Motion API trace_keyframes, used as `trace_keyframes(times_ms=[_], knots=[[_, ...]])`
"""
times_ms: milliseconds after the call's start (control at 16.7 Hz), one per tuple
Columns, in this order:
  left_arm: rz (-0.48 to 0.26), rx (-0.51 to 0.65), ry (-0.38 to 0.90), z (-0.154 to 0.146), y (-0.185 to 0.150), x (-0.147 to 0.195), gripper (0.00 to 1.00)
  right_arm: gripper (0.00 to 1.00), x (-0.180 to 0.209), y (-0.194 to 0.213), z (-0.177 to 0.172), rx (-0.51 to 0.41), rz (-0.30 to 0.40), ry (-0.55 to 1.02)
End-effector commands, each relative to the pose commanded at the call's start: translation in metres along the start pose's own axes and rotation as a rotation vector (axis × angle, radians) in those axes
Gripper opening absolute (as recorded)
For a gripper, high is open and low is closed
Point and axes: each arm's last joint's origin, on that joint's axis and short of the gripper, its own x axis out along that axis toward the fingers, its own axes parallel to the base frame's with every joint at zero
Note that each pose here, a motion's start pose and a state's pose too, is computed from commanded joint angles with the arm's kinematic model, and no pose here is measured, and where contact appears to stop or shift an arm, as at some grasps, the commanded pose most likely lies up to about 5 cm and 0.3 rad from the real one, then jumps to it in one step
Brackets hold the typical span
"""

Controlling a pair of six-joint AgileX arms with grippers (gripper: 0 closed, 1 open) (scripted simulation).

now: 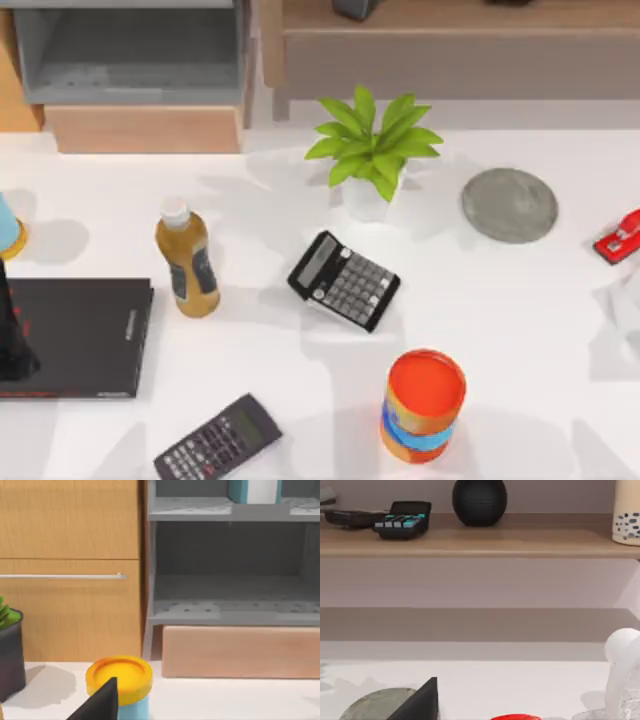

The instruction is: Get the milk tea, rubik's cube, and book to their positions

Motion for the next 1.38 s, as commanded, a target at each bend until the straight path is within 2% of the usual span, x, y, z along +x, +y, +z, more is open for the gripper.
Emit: trace_keyframes(times_ms=[240, 600, 780, 960, 1200, 1380], knots=[[0.000, 0.000, 0.000, 0.000, 0.000, 0.000, 1.00, 1.00, 0.000, -0.001, 0.012, 0.000, 0.002, -0.035], [0.000, 0.000, 0.000, 0.000, 0.000, 0.000, 1.00, 1.00, 0.020, -0.010, 0.095, -0.024, 0.003, -0.201], [0.000, 0.000, 0.000, 0.000, 0.000, 0.000, 1.00, 1.00, 0.061, -0.023, 0.126, -0.036, 0.001, -0.190], [0.000, 0.000, 0.000, 0.000, 0.000, 0.000, 1.00, 1.00, 0.124, -0.047, 0.136, -0.035, -0.004, -0.131], [0.000, 0.000, 0.000, 0.000, 0.000, 0.000, 1.00, 1.00, 0.208, -0.091, 0.111, -0.019, -0.008, -0.043], [0.000, 0.000, 0.000, 0.000, 0.000, 0.000, 1.00, 1.00, 0.250, -0.123, 0.086, -0.010, -0.010, -0.011]])
